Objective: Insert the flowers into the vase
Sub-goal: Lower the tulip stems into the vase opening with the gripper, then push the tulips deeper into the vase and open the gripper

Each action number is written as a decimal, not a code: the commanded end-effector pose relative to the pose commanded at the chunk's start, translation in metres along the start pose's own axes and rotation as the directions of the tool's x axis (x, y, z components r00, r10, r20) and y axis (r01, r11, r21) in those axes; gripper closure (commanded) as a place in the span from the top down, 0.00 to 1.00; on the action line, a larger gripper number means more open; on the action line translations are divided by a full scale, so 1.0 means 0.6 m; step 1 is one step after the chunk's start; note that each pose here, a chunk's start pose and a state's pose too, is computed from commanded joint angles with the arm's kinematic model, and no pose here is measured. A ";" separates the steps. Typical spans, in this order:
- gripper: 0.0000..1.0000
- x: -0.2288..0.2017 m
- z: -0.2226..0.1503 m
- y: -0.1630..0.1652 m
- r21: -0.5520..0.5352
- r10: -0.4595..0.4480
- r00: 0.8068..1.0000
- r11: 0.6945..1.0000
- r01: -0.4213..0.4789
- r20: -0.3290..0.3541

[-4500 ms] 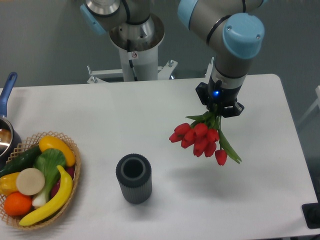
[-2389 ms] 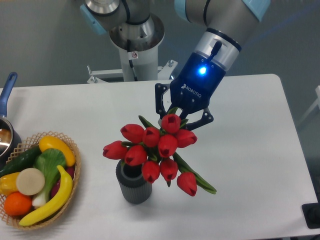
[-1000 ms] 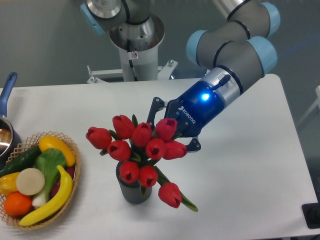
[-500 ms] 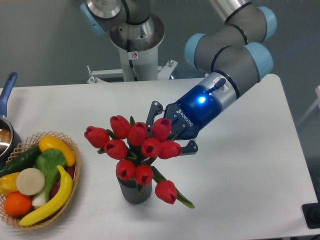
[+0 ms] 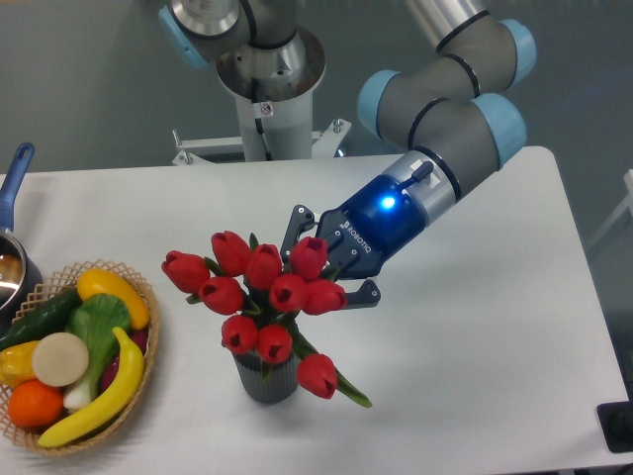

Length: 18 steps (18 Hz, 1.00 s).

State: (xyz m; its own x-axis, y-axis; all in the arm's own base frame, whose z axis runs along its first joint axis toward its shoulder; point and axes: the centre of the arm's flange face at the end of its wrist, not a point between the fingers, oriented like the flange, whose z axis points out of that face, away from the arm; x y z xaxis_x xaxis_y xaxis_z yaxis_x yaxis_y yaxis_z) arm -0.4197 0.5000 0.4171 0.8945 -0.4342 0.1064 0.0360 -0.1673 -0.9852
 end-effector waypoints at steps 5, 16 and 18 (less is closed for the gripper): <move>0.11 0.022 0.011 0.062 -0.012 0.027 1.000 1.000 -0.027 -0.013; 0.15 0.066 0.023 0.176 -0.022 0.102 0.994 0.994 -0.103 -0.035; 0.16 0.068 0.025 0.183 -0.023 0.109 0.993 0.994 -0.110 -0.037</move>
State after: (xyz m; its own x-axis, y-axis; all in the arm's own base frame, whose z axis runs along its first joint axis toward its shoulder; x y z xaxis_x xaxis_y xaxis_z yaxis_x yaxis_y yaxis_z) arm -0.3726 0.4773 0.3110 0.8758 -0.4826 0.0037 -0.0725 -0.1392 -0.9876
